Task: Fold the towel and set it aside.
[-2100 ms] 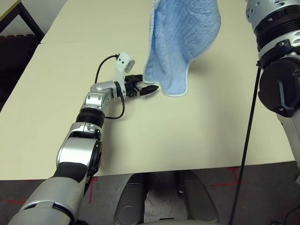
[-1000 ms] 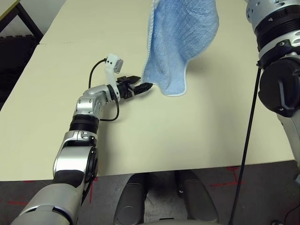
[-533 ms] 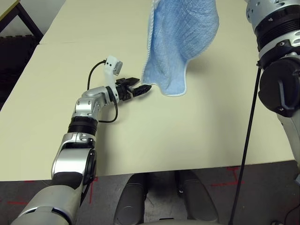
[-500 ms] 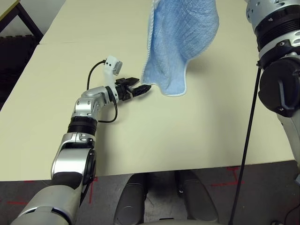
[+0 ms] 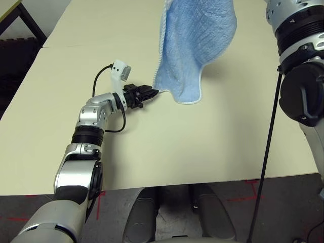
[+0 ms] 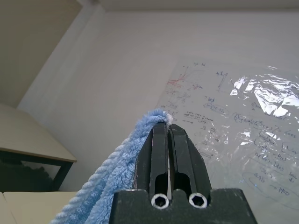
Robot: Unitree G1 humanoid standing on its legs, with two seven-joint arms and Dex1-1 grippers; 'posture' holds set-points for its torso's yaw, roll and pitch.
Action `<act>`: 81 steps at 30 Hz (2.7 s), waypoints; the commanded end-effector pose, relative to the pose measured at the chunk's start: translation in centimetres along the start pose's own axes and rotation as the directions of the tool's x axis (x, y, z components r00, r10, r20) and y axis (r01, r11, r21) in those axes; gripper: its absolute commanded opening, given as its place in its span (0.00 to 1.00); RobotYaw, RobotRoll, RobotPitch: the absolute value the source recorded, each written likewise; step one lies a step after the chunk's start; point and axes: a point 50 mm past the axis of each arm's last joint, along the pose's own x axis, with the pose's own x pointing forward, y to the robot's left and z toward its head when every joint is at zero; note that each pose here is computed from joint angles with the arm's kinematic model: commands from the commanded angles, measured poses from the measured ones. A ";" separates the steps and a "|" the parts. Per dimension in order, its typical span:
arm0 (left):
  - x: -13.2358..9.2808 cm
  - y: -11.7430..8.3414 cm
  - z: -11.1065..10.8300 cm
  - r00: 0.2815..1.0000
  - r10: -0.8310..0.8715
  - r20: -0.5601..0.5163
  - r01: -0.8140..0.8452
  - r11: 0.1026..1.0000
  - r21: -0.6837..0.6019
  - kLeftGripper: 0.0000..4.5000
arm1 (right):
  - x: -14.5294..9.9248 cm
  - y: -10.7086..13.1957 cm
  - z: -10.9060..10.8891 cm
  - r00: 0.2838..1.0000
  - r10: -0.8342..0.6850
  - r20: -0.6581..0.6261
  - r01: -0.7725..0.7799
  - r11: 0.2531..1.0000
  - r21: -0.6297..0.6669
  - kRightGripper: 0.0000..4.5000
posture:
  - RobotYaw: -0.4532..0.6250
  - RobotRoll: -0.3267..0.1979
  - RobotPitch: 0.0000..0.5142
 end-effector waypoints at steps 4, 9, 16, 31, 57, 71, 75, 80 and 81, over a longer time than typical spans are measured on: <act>0.1 0.1 -0.5 1.000 -0.004 -0.017 0.004 1.000 -0.010 0.01 | 0.4 -1.8 3.0 0.997 -0.007 0.078 0.015 0.994 -0.105 0.00 | 0.46 0.62 0.45; -0.5 0.7 0.6 1.000 0.031 0.003 -0.031 0.999 0.016 0.01 | -0.6 -2.2 2.2 0.999 -0.015 0.034 0.019 0.993 -0.113 0.00 | 0.47 0.62 0.45; -5.2 2.7 4.6 0.989 0.149 -0.014 -0.145 0.977 0.156 0.01 | -6.6 -3.8 -1.7 0.984 -0.082 -0.157 0.064 0.991 -0.116 0.00 | 0.49 0.62 0.47; -8.0 2.9 9.2 0.923 0.378 0.072 -0.384 0.889 0.251 0.01 | -24.6 -0.9 -9.6 0.672 -0.216 -0.709 0.378 0.923 0.077 0.00 | 0.49 0.62 0.54; -13.2 6.1 13.1 0.803 0.578 0.145 -0.590 0.736 0.332 0.01 | -24.0 -3.1 -9.0 0.640 -0.121 -0.759 0.370 0.914 0.166 0.00 | 0.51 0.62 0.54; -13.8 5.9 11.4 0.880 0.461 -0.115 -0.424 0.871 0.248 0.01 | -24.3 -3.0 -8.6 0.630 0.124 -0.767 0.320 0.858 0.402 0.00 | 0.50 0.62 0.60; -13.6 6.4 12.1 0.865 0.492 -0.098 -0.454 0.850 0.267 0.01 | -23.7 -3.6 -8.8 0.598 0.081 -0.797 0.305 0.897 0.319 0.00 | 0.50 0.62 0.62; -14.1 7.0 12.5 0.840 0.535 -0.084 -0.490 0.817 0.306 0.01 | -23.8 -4.0 -8.9 0.570 0.039 -0.821 0.281 0.929 0.240 0.00 | 0.50 0.62 0.63; -14.2 7.0 12.5 0.840 0.536 -0.083 -0.490 0.815 0.308 0.01 | -23.8 -4.1 -8.9 0.574 0.035 -0.818 0.281 0.930 0.237 0.00 | 0.50 0.62 0.63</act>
